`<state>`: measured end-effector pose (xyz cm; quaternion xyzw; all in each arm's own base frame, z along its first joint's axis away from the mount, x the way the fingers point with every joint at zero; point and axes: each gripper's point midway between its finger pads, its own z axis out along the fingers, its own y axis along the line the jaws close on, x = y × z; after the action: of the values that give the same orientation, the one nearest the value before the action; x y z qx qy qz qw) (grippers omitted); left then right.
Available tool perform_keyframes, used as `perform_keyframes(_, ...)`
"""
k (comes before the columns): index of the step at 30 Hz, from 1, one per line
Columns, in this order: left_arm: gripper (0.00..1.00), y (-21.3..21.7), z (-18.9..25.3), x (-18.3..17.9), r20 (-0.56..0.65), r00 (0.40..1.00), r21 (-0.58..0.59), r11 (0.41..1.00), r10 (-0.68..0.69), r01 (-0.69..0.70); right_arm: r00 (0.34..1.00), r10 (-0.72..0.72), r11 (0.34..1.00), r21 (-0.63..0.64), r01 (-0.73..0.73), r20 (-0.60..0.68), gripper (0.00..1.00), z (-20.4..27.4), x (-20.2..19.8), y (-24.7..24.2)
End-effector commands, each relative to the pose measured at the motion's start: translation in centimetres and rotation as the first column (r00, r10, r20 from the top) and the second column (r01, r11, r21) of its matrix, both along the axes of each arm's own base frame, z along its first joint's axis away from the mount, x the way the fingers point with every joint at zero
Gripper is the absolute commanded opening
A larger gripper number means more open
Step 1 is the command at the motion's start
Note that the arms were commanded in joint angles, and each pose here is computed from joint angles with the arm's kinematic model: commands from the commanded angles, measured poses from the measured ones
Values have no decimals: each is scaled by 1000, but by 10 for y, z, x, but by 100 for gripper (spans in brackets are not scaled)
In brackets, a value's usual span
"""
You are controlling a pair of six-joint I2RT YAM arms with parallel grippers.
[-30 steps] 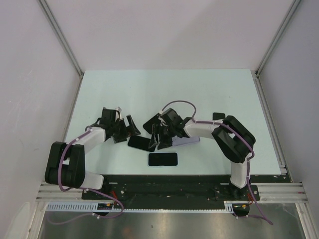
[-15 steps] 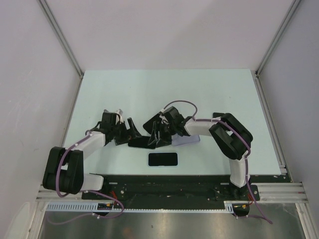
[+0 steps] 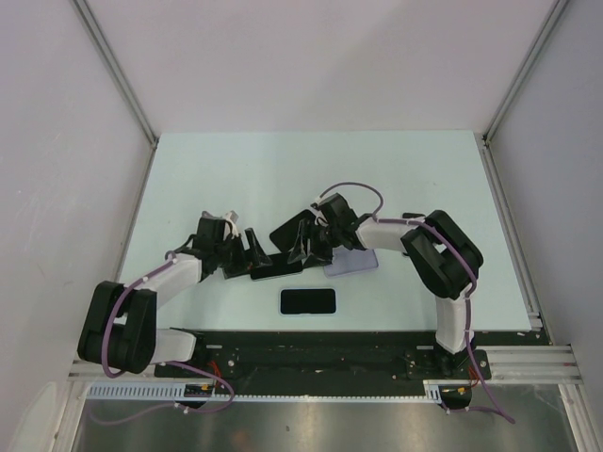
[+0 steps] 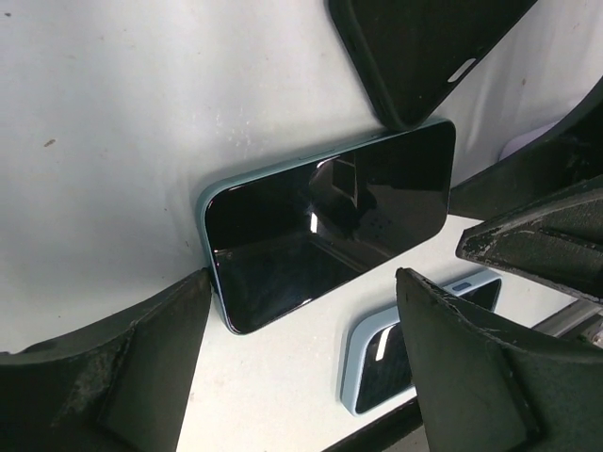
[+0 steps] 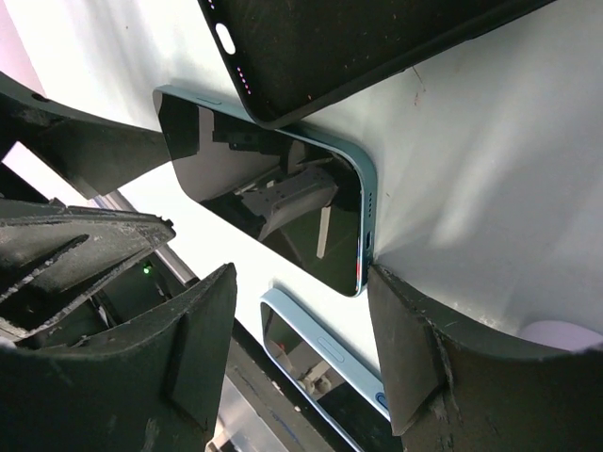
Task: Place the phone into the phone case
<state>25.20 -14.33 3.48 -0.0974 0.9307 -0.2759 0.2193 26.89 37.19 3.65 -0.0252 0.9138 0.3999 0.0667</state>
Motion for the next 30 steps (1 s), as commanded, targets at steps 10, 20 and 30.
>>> perform_keyframes(10,70,-1,-14,11,-27,1000,40,999,16,-15,998,40,990,-140,-33,49,63,-34,-12,-5)
perform_keyframes(20,65,-37,56,15,206,969,-98,983,-133,155,996,69,993,-97,-64,53,62,-27,-16,3)
perform_keyframes(30,66,-46,96,8,380,919,-176,968,-102,180,996,68,994,-89,-62,57,62,-25,-15,4)
